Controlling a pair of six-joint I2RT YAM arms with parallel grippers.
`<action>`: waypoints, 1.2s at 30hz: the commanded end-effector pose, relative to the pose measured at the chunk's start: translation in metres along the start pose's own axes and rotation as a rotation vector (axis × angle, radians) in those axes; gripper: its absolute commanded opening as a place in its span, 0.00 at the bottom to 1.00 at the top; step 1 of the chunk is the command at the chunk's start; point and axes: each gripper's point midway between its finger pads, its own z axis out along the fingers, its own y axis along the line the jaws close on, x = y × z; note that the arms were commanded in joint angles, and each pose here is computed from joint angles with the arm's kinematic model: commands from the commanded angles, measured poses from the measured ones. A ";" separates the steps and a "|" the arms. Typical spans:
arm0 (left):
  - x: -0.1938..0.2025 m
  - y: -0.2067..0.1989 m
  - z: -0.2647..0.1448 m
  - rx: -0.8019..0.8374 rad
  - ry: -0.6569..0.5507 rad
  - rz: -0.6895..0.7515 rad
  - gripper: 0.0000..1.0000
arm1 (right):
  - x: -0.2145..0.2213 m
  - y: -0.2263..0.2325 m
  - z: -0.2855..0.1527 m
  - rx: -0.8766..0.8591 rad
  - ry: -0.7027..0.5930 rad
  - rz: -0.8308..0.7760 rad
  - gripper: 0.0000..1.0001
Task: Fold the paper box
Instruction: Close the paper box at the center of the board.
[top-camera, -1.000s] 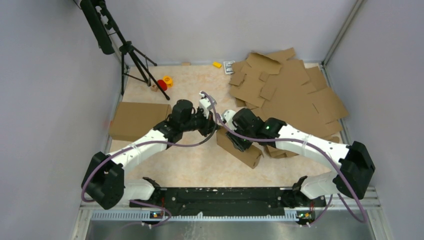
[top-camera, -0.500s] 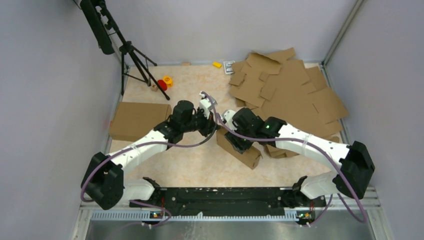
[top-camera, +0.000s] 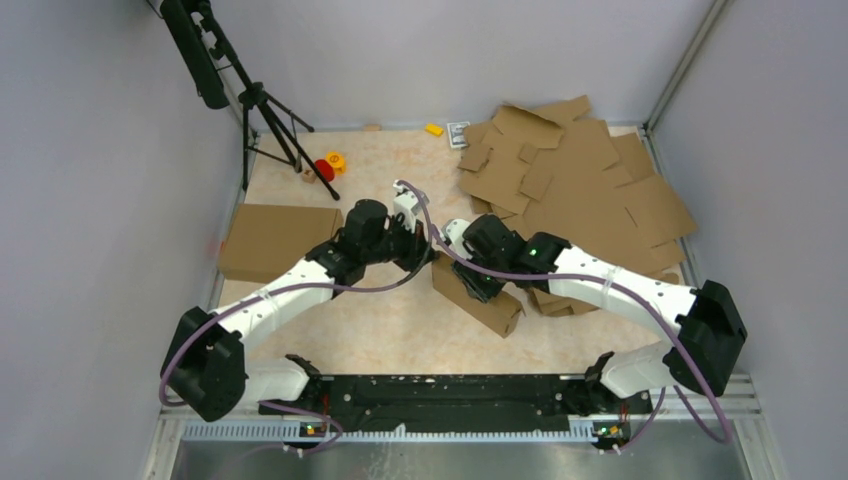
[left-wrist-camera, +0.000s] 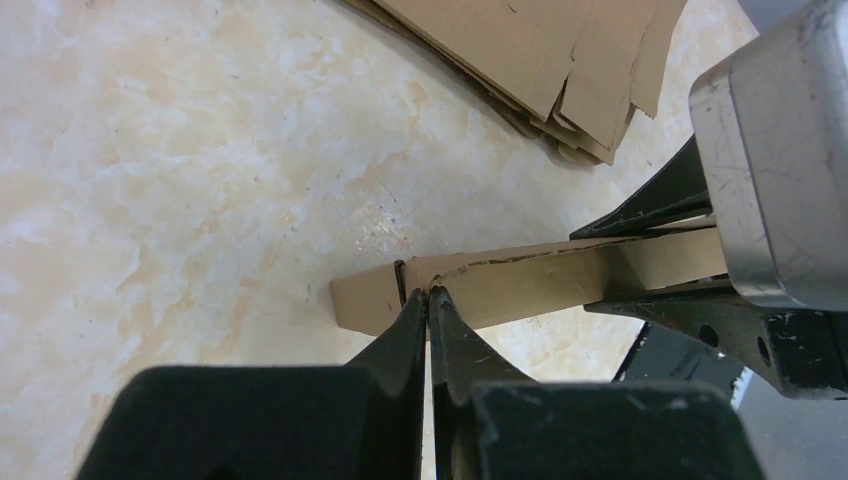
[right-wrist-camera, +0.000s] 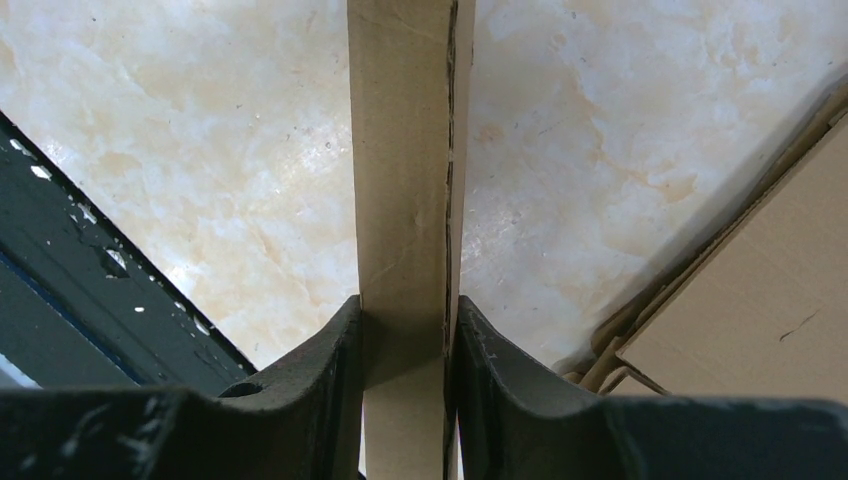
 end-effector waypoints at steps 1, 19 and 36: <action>-0.007 -0.017 -0.004 0.043 0.020 -0.055 0.00 | -0.009 0.000 0.001 0.014 -0.027 -0.025 0.22; -0.002 0.005 -0.006 -0.066 0.012 0.000 0.00 | -0.011 0.004 0.000 -0.011 -0.026 -0.028 0.23; 0.011 0.003 -0.003 -0.055 0.035 -0.008 0.00 | -0.042 0.005 -0.024 -0.010 -0.155 0.006 0.66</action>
